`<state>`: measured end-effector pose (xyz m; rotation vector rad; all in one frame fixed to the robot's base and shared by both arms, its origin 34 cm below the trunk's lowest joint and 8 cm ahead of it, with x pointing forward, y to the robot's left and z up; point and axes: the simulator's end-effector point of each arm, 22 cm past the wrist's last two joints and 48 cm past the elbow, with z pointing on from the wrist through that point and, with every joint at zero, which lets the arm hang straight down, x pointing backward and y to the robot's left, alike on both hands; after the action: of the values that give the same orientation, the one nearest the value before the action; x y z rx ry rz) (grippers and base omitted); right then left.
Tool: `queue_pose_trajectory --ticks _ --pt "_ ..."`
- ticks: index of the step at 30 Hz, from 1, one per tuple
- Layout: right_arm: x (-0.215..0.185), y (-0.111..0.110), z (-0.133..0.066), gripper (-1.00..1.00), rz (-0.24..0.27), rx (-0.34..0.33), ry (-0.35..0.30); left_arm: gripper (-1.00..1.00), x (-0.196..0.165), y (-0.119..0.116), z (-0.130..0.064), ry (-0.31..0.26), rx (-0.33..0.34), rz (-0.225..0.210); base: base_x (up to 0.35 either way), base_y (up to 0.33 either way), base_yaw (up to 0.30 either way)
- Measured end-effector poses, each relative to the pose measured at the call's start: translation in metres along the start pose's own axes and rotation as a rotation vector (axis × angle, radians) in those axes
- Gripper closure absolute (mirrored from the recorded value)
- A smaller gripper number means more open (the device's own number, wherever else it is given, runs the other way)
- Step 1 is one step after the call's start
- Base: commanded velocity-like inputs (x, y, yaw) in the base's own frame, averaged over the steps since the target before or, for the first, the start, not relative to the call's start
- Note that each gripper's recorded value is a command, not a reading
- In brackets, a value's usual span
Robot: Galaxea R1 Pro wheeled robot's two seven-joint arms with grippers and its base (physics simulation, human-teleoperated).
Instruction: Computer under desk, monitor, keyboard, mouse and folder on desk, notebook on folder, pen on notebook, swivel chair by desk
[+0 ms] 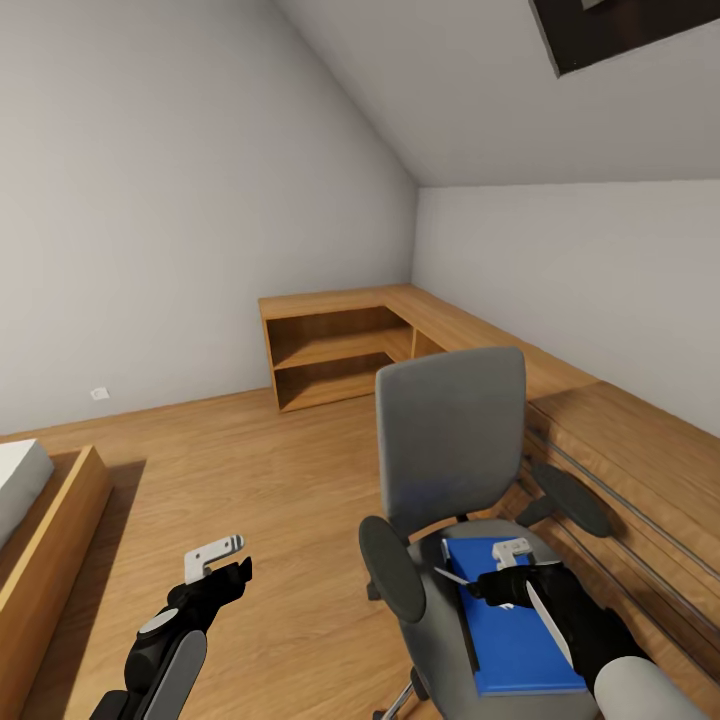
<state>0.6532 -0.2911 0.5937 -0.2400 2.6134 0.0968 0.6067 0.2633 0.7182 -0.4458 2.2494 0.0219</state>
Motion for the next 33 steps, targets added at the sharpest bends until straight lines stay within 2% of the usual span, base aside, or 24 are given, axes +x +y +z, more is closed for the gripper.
queue_pose_trajectory --ticks 8,17,33 --pt "0.007 -0.003 0.011 -1.0 0.0 0.014 0.0 -1.0 0.01 0.002 0.008 0.0 0.0 0.0 0.0 0.0 0.0" --pt "0.007 -0.003 0.011 -1.0 0.001 0.015 0.0 -1.0 0.01 0.002 0.008 0.0 0.0 0.0 0.0 0.0 0.0" --pt "0.018 -0.002 0.026 -1.0 -0.002 0.015 0.0 -1.0 0.025 0.005 0.018 -0.001 0.0 0.0 0.0 0.0 0.0"
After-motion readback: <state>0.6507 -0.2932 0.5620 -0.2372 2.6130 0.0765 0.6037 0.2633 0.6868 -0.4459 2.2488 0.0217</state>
